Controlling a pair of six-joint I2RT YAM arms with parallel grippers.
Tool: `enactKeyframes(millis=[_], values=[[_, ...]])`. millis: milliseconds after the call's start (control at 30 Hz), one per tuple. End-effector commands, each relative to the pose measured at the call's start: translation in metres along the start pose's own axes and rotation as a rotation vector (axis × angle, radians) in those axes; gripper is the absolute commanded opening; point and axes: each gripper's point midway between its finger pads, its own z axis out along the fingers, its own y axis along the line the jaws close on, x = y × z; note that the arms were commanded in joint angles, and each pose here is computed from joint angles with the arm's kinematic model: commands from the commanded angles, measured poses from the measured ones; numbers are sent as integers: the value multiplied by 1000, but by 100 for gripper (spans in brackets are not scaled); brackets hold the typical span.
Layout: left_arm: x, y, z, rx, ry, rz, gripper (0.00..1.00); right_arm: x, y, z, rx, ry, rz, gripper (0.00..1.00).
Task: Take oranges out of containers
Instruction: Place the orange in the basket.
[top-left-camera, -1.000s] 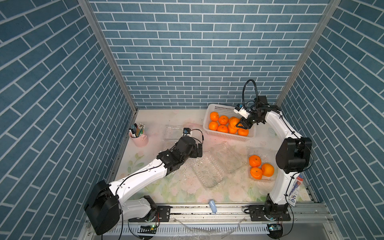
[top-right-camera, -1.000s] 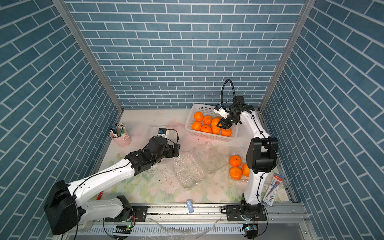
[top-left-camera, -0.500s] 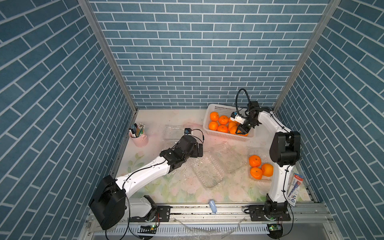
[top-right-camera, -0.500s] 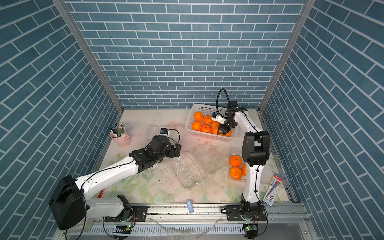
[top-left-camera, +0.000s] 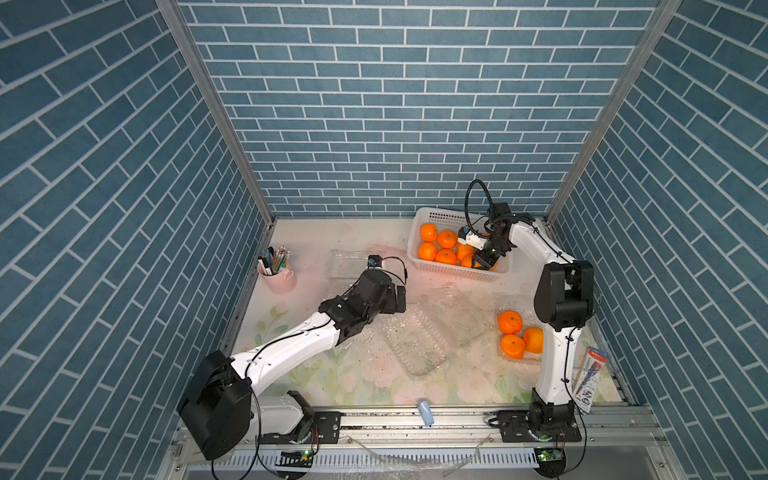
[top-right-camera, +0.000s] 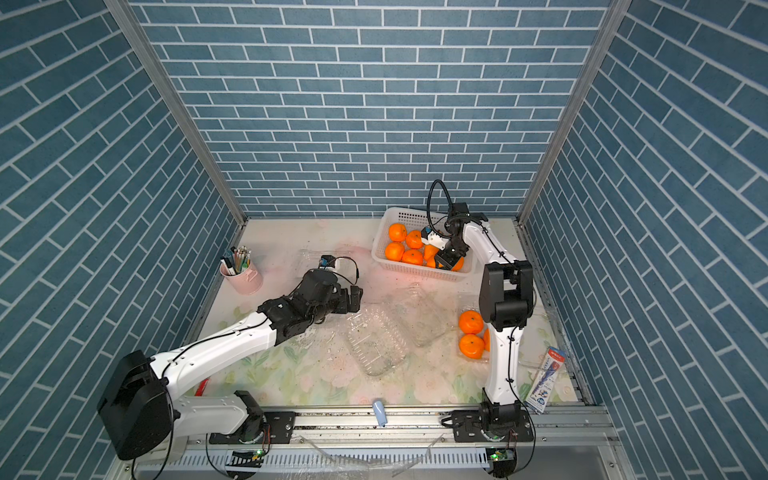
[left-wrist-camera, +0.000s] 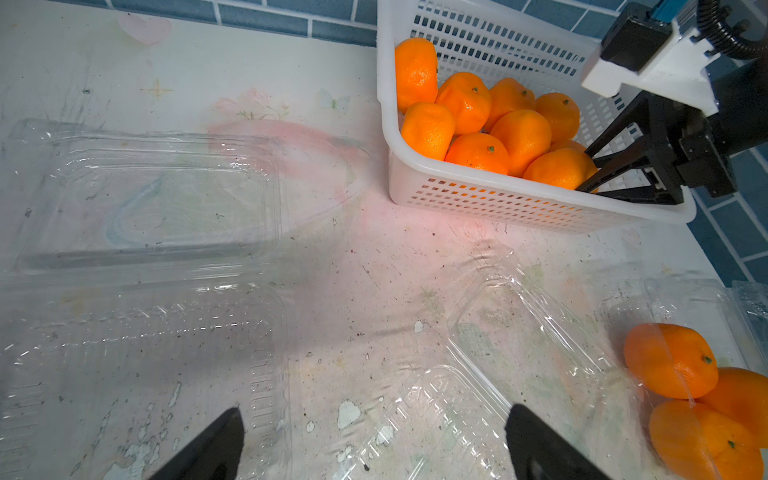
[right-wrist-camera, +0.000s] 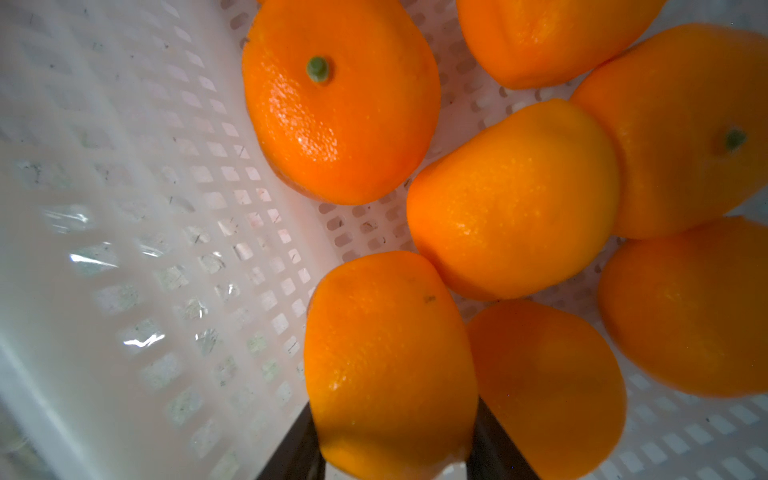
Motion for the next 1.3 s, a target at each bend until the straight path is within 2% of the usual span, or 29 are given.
enactKeyframes(millis=[0, 200, 300, 567, 767, 900, 1033, 1167, 1267], values=[[-2, 0, 0, 5, -1, -12, 99, -7, -5, -5, 15, -16, 49, 39], [-3, 1, -6, 13, -12, -17, 99, -12, 0, -15, -9, -29, 121, 51], [-3, 2, -10, 18, -20, -22, 99, -14, 2, -22, -10, -40, 152, 65], [-3, 1, -16, 38, -30, -33, 99, -9, 2, -33, 29, -30, 203, 65], [-5, 1, -22, 46, -40, -34, 99, -20, -4, -72, 138, -134, 295, 63], [-5, 2, -25, 44, -43, -17, 99, -15, -10, -107, 240, -200, 492, 63], [-2, 6, -28, 34, -38, 8, 99, 15, -11, -136, 355, -215, 690, 61], [1, 10, -36, 41, -48, 25, 99, 48, 6, -157, 387, -267, 868, 64], [1, 11, -44, 51, -60, 38, 99, 83, 28, -160, 373, -238, 1028, 65]])
